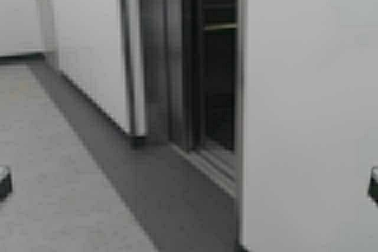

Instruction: Navigate to elevator, push the call button, then enter the elevator

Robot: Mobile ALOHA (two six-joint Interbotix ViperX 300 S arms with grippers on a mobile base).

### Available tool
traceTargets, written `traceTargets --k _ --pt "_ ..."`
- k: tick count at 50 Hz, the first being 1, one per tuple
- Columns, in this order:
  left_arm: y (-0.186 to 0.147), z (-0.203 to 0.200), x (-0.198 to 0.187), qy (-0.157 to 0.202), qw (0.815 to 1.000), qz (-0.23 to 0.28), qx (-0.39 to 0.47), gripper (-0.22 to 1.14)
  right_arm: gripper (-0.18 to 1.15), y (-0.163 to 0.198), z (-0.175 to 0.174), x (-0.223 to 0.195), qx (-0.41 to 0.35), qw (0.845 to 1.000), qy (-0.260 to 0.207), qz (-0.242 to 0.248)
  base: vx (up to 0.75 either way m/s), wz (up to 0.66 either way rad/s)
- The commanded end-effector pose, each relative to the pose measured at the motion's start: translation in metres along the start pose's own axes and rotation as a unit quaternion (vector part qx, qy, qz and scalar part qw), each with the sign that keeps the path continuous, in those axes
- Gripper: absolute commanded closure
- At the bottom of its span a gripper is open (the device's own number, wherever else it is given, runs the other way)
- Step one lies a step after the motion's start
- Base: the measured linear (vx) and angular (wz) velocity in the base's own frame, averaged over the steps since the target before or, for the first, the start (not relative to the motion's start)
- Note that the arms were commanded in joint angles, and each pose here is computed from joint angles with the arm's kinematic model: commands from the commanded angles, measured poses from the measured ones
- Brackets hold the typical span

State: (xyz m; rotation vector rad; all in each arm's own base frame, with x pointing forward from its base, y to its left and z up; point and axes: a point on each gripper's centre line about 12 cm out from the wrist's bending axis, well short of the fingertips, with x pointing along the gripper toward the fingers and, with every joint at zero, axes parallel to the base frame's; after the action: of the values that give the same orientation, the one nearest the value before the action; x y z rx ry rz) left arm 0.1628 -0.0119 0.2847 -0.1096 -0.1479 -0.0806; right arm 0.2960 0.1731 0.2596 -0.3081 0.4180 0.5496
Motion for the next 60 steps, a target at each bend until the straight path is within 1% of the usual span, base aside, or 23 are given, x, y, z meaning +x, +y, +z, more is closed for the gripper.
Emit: traceTargets --k 1,21,32,41,45,50,56,60 --pt "-0.001 0.005 0.002 -0.007 1.0 -0.002 0.001 0.89 0.92 -0.004 0.013 0.0 0.001 1.0 -0.019 -0.004 0.08 0.38" --pt "0.0 0.003 0.005 -0.006 1.0 -0.001 0.011 0.89 0.92 -0.003 0.009 0.003 0.001 1.0 -0.014 -0.004 0.13 0.56" --pt "0.0 0.0 0.009 0.004 1.0 0.0 0.013 0.89 0.92 -0.015 0.006 0.006 0.009 1.0 -0.01 -0.018 0.17 0.55" --pt "0.0 -0.002 0.013 0.009 1.0 0.001 0.013 0.89 0.92 -0.018 0.006 0.006 0.011 1.0 -0.011 -0.021 0.21 0.37" --pt "0.0 -0.003 0.015 0.013 1.0 0.001 0.012 0.89 0.92 -0.022 0.001 0.006 0.013 1.0 -0.005 -0.026 0.24 0.3" --pt "0.0 -0.005 0.02 0.021 1.0 0.001 0.013 0.89 0.92 -0.025 -0.014 0.006 0.019 0.999 0.011 -0.031 0.27 0.24" --pt "0.0 -0.003 0.029 0.021 1.0 0.001 0.013 0.89 0.92 -0.032 -0.022 0.004 0.028 0.999 0.014 -0.041 0.31 0.22" --pt "0.0 -0.006 0.033 0.03 0.999 0.001 0.013 0.89 0.92 -0.034 -0.02 0.004 0.029 0.999 0.01 -0.043 0.36 0.17"
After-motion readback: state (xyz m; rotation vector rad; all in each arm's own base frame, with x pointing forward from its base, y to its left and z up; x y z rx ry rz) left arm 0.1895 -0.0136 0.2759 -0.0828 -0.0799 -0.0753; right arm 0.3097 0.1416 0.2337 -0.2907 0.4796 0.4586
